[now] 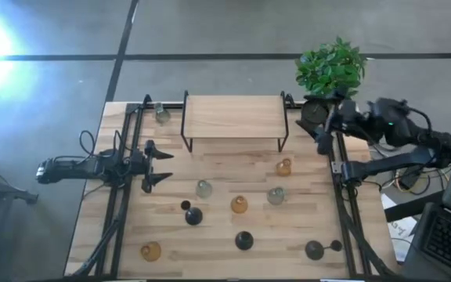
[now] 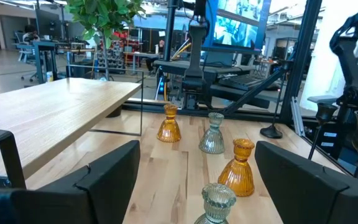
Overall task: Pick & Place candle stick holders
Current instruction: Put the top right orange candle holder on the shelf
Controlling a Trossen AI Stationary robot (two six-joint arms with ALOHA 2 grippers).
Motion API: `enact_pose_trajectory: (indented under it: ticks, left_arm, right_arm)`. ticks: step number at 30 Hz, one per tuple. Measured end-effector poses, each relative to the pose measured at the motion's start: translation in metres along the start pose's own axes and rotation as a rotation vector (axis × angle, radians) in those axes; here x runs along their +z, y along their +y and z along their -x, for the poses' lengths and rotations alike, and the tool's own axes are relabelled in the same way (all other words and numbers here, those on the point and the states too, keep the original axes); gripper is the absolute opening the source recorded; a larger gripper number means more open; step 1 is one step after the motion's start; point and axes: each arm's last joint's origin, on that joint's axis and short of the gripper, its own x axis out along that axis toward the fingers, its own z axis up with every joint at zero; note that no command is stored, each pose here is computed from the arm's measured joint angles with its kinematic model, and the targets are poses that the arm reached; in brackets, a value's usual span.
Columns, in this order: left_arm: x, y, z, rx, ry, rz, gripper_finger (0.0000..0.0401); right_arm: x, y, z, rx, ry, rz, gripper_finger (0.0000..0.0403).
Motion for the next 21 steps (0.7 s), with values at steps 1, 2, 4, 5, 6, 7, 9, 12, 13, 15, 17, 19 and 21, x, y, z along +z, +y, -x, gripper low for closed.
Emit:
enact_pose_trajectory:
  ticks: [1,2,4,5,6,7,9,12,13,15,17,19,21]
  left_arm:
    - [0.000,0.000,0.000,0.000,0.000,0.000,0.0323]
    - [0.000,0.000,0.000,0.000,0.000,0.000,0.0323]
    - [0.000,0.000,0.000,0.000,0.000,0.000,0.0323]
    - [0.000,0.000,0.000,0.000,0.000,0.000,0.0323]
    - [0.000,0.000,0.000,0.000,0.000,0.000,0.0323]
    - [0.000,0.000,0.000,0.000,0.000,0.000,0.0323]
    - [0.000,0.000,0.000,0.000,0.001,0.000,0.0323]
    - [0.000,0.000,0.000,0.000,0.000,0.000,0.0323]
    - [0.000,0.000,0.000,0.000,0.000,0.000,0.0323]
    - [0.000,0.000,0.000,0.000,0.000,0.000,0.0323]
    - [0.000,0.000,0.000,0.000,0.000,0.000,0.0323]
    - [0.000,0.000,0.000,0.000,0.000,0.000,0.0323]
    - [0.000,0.000,0.000,0.000,0.001,0.000,0.0323]
  right_arm:
    - [0.002,0.000,-0.003,-0.018,0.067,-0.004,0.0357]
    - [0.002,0.001,-0.006,-0.027,0.132,0.003,0.0357]
    - [0.002,0.003,-0.011,-0.022,0.244,0.019,0.0357]
    - [0.002,0.004,-0.014,-0.020,0.280,0.023,0.0357]
    - [0.002,0.004,-0.016,-0.020,0.312,0.021,0.0357]
    - [0.002,0.005,-0.018,-0.022,0.335,0.012,0.0357]
    - [0.002,0.005,-0.019,-0.023,0.359,0.008,0.0357]
    - [0.002,0.005,-0.017,-0.024,0.370,0.006,0.0357]
    - [0.002,0.005,-0.017,-0.026,0.369,-0.004,0.0357]
    - [0.001,0.005,-0.017,-0.034,0.373,-0.050,0.0357]
    - [0.000,0.005,-0.018,-0.045,0.374,-0.106,0.0357]
    - [-0.001,0.006,-0.019,-0.050,0.375,-0.132,0.0357]
    - [-0.005,0.008,-0.025,-0.059,0.393,-0.166,0.0357]
